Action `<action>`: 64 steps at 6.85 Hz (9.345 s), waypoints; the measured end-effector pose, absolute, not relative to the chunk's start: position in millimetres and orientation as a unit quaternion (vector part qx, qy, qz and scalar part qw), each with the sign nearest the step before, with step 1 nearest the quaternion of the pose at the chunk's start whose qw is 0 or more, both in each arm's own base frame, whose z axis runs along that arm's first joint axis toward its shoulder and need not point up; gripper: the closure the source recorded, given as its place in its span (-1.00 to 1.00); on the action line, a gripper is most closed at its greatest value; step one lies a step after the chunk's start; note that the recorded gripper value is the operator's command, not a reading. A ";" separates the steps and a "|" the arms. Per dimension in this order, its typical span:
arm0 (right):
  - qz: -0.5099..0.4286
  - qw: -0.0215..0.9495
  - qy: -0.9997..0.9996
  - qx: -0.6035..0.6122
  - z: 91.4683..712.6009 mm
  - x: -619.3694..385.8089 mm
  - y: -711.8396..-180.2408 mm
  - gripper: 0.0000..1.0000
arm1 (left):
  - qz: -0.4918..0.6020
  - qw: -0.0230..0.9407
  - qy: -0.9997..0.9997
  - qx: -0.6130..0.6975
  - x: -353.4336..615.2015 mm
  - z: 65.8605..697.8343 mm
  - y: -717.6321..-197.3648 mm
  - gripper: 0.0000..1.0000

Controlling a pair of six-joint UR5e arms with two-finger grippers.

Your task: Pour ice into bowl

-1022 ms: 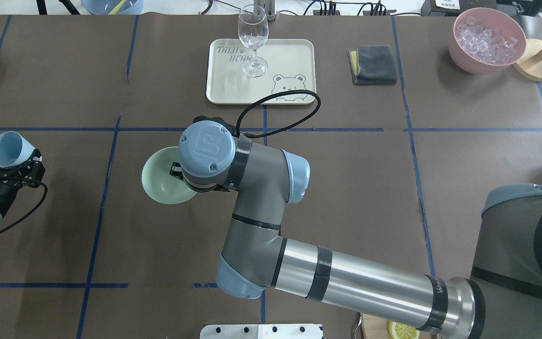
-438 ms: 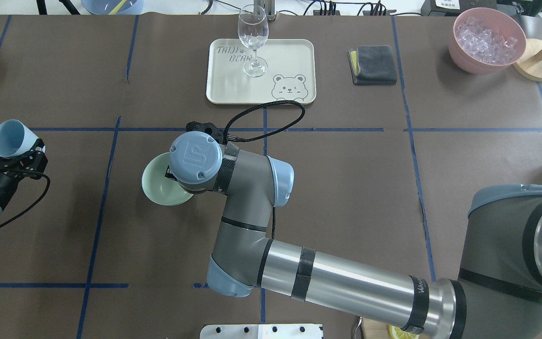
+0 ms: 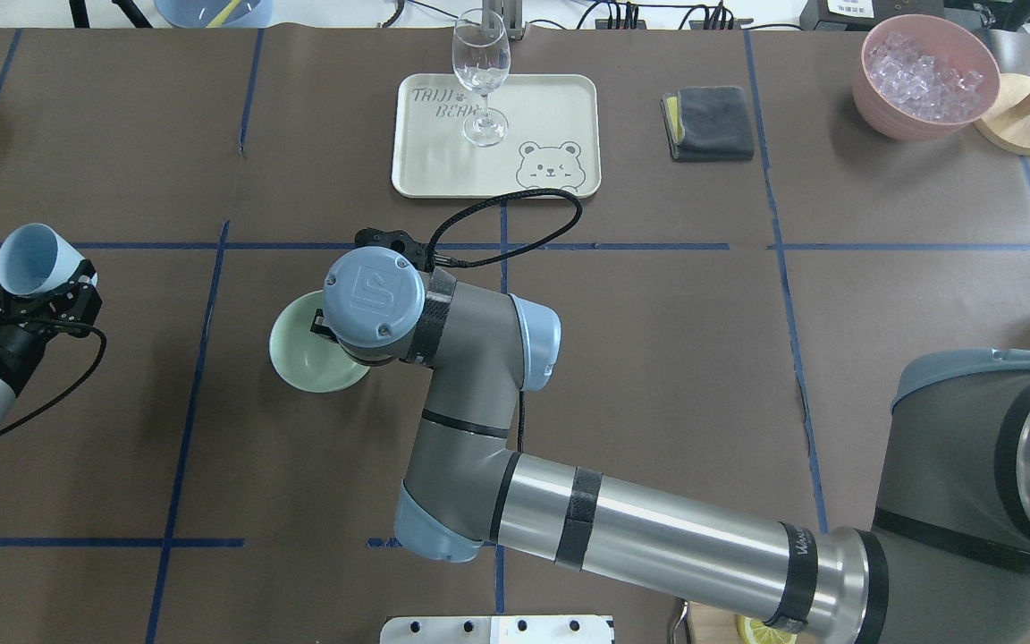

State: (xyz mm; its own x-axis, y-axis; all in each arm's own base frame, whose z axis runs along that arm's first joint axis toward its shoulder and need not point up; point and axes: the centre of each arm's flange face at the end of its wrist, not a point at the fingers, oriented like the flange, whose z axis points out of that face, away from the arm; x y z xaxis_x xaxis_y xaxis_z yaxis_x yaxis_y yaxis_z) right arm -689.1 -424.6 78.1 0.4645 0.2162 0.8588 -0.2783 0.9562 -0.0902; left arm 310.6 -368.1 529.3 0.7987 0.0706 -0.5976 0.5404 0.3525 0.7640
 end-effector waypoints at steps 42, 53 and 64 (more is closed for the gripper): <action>0.111 0.837 -0.535 0.021 178.6 -470.6 -424.3 -1.00 | 0.280 0.778 0.032 0.561 272.3 398.2 -376.9 1.00; 0.127 0.831 -0.540 0.033 140.8 -539.5 -384.7 -1.00 | -0.177 0.792 0.355 0.464 217.5 583.3 -379.6 1.00; 0.165 0.835 -0.523 0.042 95.3 -682.0 -417.4 -1.00 | -0.190 0.786 0.309 0.502 293.5 639.4 -324.6 1.00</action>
